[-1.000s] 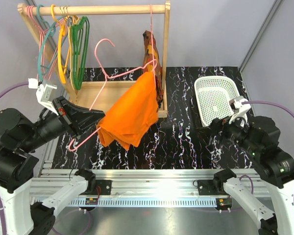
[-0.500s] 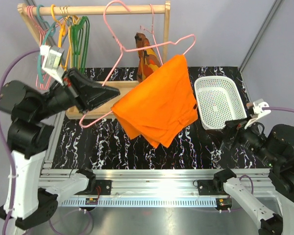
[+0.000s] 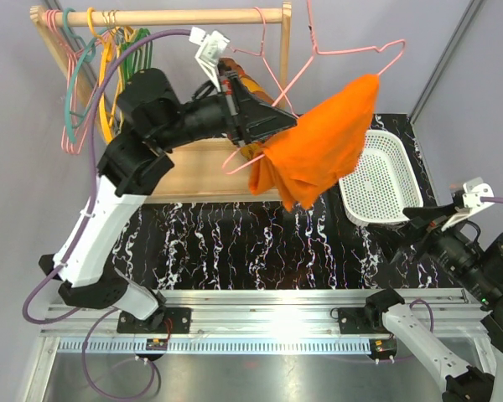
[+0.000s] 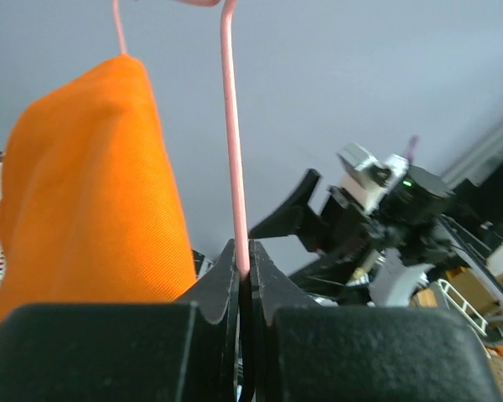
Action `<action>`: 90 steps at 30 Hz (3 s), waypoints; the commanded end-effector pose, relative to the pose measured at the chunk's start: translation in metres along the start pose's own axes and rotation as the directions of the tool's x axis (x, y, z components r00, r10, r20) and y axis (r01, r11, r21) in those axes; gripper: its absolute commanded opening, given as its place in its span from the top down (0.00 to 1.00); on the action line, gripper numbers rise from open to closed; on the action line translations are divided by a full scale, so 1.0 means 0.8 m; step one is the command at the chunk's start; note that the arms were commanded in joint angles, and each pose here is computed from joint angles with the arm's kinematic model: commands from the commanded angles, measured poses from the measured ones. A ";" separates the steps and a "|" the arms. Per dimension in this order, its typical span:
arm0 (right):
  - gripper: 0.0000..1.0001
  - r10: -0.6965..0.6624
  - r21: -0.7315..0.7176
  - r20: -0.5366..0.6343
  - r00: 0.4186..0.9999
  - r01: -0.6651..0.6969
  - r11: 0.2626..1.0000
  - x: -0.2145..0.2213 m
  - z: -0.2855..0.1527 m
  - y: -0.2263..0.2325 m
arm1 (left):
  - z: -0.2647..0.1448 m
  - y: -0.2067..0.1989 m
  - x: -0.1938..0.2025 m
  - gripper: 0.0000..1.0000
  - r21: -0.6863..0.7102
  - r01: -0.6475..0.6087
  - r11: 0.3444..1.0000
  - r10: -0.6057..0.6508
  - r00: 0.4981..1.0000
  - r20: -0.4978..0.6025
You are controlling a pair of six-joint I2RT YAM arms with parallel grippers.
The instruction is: Remove the trousers from the hanger
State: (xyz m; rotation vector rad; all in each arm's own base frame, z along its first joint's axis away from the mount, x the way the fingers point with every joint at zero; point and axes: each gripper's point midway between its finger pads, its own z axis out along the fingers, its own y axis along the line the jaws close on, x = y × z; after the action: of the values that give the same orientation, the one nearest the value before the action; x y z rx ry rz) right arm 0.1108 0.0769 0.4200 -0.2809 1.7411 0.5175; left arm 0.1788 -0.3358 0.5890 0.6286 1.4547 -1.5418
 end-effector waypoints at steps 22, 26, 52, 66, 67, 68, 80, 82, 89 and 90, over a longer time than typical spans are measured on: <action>0.01 -0.057 -0.079 -0.078 0.995 0.051 0.996 -0.011 0.120 0.003 | 0.044 0.046 -0.080 1.00 -0.541 0.019 0.841 0.278 0.842 0.462; 0.01 -0.070 -0.060 -0.020 0.997 0.069 0.996 -0.013 0.150 -0.006 | 0.048 0.056 -0.082 1.00 -0.569 0.061 0.820 0.278 0.826 0.489; 0.00 -0.222 -0.048 0.155 0.963 0.231 0.972 0.012 0.238 0.001 | 0.068 0.073 -0.053 1.00 -0.594 0.262 0.760 0.222 0.755 0.617; 0.18 -0.287 -0.040 0.322 0.902 0.316 0.948 -0.018 0.231 0.019 | 0.069 0.077 -0.034 1.00 -0.603 0.264 0.753 0.188 0.792 0.581; 0.21 -0.303 -0.033 0.330 0.894 0.332 0.943 -0.022 0.228 0.018 | 0.067 0.077 -0.035 1.00 -0.601 0.264 0.754 0.187 0.791 0.583; 0.28 -0.311 -0.032 0.335 0.889 0.341 0.940 -0.024 0.226 0.019 | 0.067 0.075 -0.035 1.00 -0.597 0.263 0.758 0.182 0.794 0.580; 0.30 -0.343 -0.074 0.428 0.836 0.411 0.909 -0.047 0.220 0.039 | 0.077 0.074 -0.018 1.00 -0.588 0.234 0.774 0.151 0.834 0.531; 0.30 -0.341 -0.078 0.433 0.834 0.411 0.908 -0.051 0.220 0.041 | 0.079 0.074 -0.016 1.00 -0.587 0.229 0.777 0.150 0.838 0.525; 0.68 -0.378 -0.055 0.409 0.830 0.436 0.898 -0.051 0.223 0.036 | 0.077 0.072 -0.014 1.00 -0.592 0.209 0.779 0.155 0.850 0.504; 0.74 -0.384 -0.062 0.408 0.828 0.445 0.894 -0.049 0.221 0.037 | 0.075 0.072 -0.014 1.00 -0.595 0.206 0.777 0.158 0.851 0.501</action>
State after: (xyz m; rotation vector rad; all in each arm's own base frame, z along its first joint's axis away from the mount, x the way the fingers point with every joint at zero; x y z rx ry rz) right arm 0.2640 0.1872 0.4061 -0.6236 1.2847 0.3622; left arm 0.2639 -0.4191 0.4965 -0.1060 1.6005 -0.7984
